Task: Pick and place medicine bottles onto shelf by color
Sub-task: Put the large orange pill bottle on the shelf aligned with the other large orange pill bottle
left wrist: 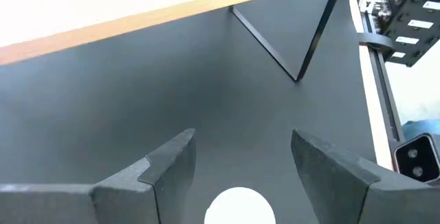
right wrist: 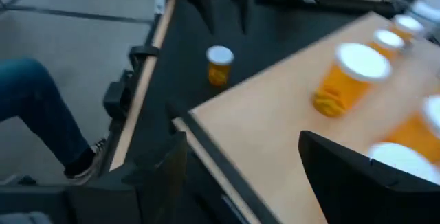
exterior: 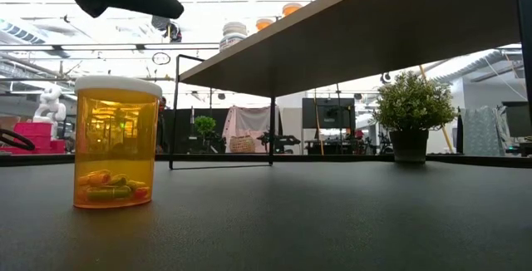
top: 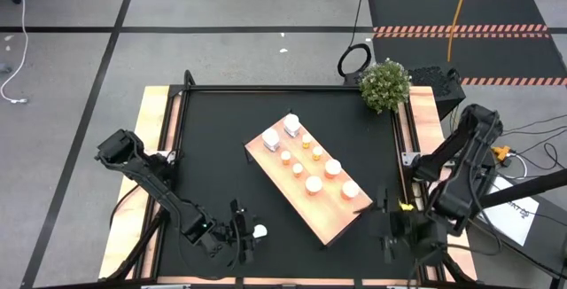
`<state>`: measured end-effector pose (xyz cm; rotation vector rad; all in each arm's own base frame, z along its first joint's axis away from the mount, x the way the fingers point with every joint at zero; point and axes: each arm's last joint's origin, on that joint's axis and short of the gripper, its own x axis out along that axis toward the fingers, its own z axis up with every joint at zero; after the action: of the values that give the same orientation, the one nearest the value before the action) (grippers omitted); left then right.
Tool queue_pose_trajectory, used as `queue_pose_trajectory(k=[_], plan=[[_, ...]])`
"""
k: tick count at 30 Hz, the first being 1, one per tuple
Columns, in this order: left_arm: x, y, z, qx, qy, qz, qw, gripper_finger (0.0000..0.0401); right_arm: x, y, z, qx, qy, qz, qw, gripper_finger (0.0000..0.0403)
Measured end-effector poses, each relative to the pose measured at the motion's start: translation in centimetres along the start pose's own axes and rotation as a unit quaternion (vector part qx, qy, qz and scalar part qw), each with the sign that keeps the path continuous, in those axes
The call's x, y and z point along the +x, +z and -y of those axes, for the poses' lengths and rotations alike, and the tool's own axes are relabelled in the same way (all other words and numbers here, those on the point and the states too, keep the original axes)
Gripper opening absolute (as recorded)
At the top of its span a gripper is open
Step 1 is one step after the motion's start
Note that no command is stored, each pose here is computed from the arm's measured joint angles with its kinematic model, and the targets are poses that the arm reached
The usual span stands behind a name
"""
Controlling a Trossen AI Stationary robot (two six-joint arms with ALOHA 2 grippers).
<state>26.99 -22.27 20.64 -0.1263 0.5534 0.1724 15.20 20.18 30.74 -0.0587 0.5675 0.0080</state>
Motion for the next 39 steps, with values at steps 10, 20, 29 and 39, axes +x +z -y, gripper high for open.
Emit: queue_pose_trajectory(k=[10,20,29,39], plan=[[-0.9,1.6,0.9,0.023,-0.003,-0.005,1.000,0.0239,-0.2,-2.0,-1.5,-0.043,0.026,0.055,0.997,0.0277],[-1.3,0.6,1.8,0.046,-0.001,-0.018,0.999,0.0239,-0.4,-1.3,-1.8,-0.025,0.045,0.077,0.996,0.0277],[0.5,-1.1,1.7,0.040,0.030,-0.043,0.998,0.0308,-0.5,-1.2,-1.9,-0.037,0.048,0.085,0.995,0.0277],[1.1,-0.4,1.6,-0.006,0.026,-0.093,0.995,0.0363,-0.5,-1.1,-1.9,-0.049,0.047,0.086,0.994,0.0277]])
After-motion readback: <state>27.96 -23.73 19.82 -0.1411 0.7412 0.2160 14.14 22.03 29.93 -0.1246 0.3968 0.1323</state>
